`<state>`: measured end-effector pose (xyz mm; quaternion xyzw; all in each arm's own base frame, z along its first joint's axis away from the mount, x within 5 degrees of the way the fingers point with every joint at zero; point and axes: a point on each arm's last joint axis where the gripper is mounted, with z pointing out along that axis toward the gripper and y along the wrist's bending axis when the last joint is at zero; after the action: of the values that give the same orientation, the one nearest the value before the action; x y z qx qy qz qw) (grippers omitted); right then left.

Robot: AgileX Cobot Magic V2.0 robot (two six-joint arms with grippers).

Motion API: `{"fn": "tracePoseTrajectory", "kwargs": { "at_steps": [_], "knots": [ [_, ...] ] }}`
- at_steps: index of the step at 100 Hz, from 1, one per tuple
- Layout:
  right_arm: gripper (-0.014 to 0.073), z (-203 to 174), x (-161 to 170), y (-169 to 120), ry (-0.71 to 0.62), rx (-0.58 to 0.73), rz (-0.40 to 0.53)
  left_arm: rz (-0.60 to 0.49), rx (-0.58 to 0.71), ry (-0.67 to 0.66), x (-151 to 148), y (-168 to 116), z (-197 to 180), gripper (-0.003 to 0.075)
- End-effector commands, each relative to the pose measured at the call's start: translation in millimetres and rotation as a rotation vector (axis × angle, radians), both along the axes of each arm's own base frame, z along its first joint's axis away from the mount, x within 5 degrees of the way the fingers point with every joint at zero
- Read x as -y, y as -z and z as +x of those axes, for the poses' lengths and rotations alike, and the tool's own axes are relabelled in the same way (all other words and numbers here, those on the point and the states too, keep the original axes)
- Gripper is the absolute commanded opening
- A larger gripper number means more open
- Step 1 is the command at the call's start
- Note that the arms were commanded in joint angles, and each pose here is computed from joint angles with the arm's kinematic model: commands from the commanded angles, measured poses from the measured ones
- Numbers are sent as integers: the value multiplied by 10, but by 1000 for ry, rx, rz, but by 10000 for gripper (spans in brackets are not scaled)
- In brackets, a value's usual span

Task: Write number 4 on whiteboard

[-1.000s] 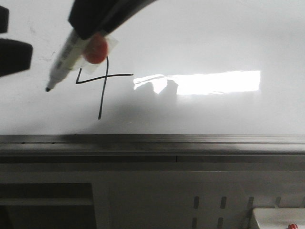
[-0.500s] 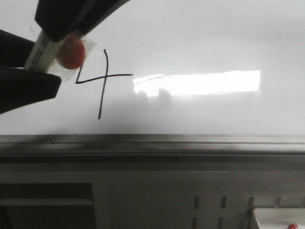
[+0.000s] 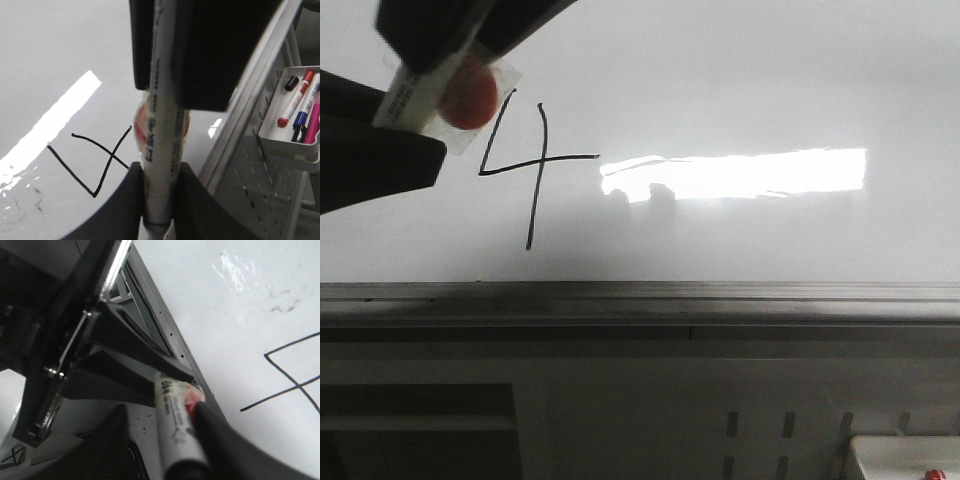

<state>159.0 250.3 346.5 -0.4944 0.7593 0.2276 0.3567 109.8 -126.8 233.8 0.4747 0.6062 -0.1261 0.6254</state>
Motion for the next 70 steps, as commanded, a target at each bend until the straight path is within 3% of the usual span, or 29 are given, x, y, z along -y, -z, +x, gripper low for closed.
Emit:
{"fn": "tracePoseTrajectory", "kwargs": {
  "at_steps": [1, 6, 22, 39, 54, 70],
  "knots": [
    [591, 34, 61, -281, 31, 100, 123, -163, 13, -50, 8, -186, 47, -20],
    [671, 85, 96, -300, 53, 118, 132, -231, -67, -123, -30, -179, 85, -20],
    [619, 172, 337, -462, 136, 153, 178, -469, -354, -374, -147, -203, 232, -20],
    [578, 156, 511, -604, 175, 189, 216, -522, -606, -468, -120, -234, 368, -20],
    [573, 138, 531, -628, 175, 195, 223, -492, -759, -504, -122, -242, 510, -20],
    [573, 135, 530, -627, 175, 190, 224, -509, -839, -569, -221, -215, 616, -20]
  ]
}}
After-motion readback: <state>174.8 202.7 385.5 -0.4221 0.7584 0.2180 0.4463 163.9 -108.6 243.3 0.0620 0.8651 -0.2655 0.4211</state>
